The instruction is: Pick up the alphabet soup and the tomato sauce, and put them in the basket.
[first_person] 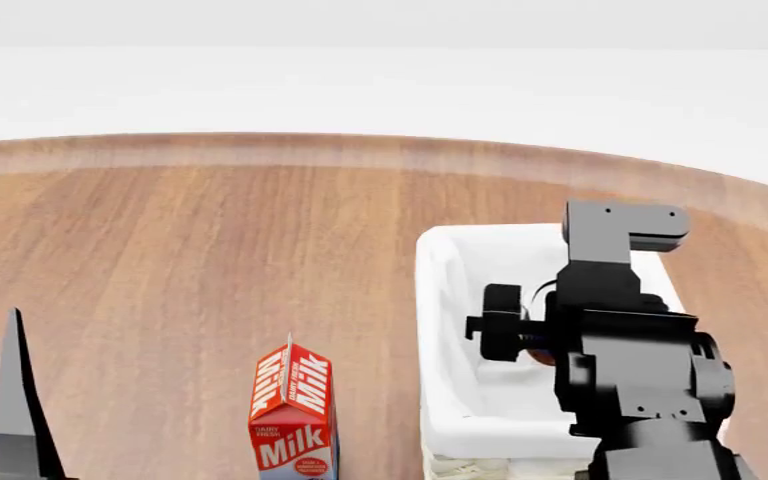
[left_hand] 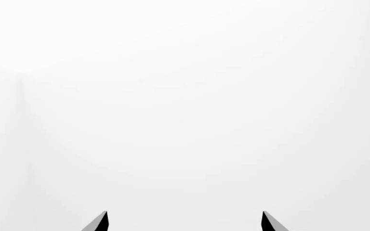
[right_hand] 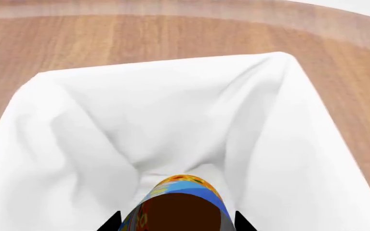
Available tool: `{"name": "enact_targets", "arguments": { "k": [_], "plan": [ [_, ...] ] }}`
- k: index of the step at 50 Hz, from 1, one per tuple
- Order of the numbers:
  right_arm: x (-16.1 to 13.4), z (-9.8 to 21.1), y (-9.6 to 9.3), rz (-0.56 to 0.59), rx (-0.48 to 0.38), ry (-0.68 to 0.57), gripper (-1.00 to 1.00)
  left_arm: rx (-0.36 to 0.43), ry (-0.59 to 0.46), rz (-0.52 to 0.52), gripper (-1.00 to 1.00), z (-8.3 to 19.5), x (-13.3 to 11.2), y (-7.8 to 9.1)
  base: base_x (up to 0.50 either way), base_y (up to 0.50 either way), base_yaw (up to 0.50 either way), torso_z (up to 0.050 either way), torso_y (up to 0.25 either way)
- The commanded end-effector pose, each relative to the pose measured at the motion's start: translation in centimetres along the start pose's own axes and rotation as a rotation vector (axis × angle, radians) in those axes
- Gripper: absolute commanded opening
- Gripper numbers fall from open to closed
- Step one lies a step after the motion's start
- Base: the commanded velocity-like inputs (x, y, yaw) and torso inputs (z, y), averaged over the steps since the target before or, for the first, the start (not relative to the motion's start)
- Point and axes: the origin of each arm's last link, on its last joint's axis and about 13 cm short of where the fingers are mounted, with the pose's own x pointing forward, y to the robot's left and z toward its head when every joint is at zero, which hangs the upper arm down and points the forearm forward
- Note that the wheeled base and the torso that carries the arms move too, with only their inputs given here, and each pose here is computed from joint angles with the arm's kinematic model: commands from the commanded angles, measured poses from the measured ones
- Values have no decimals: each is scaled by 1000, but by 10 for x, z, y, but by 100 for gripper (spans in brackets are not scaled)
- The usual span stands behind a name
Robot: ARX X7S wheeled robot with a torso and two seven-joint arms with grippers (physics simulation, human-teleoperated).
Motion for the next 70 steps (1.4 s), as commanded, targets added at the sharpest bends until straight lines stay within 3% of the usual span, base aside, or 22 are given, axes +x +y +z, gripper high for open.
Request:
{"name": "enact_targets", "arguments": {
  "k": [1,2,3,21,35,50,70],
  "plan": [
    [-1,3,-2,-10,-25,-9,-100,-1,1,-1,100,-1,0,-1,0,0,0,0,0],
    [-1,3,-2,-15,-21,-8,-100,-1,1,-1,100,-1,0,-1,0,0,0,0,0],
    [-1,3,-2,-17,-20,-6,100,-1,2,-1,100,-1,0,-1,0,0,0,0,0],
    [-4,12,-2,-6,-32,-31,100,-2,2,-3,100,-1,1,-1,0,0,0,0,0],
    [-20,44,1,64,-26,-283,100,0,2,-3,100,0,0,0,0,0,0,0,0],
    [-75,54,11,156,-18,-437,100,-2,2,-4,100,-1,1,-1,0,0,0,0,0],
    [-162,35,17,208,-140,-556,100,2,-6,-1,100,4,0,0,0,0,0,0,0]
  ]
}}
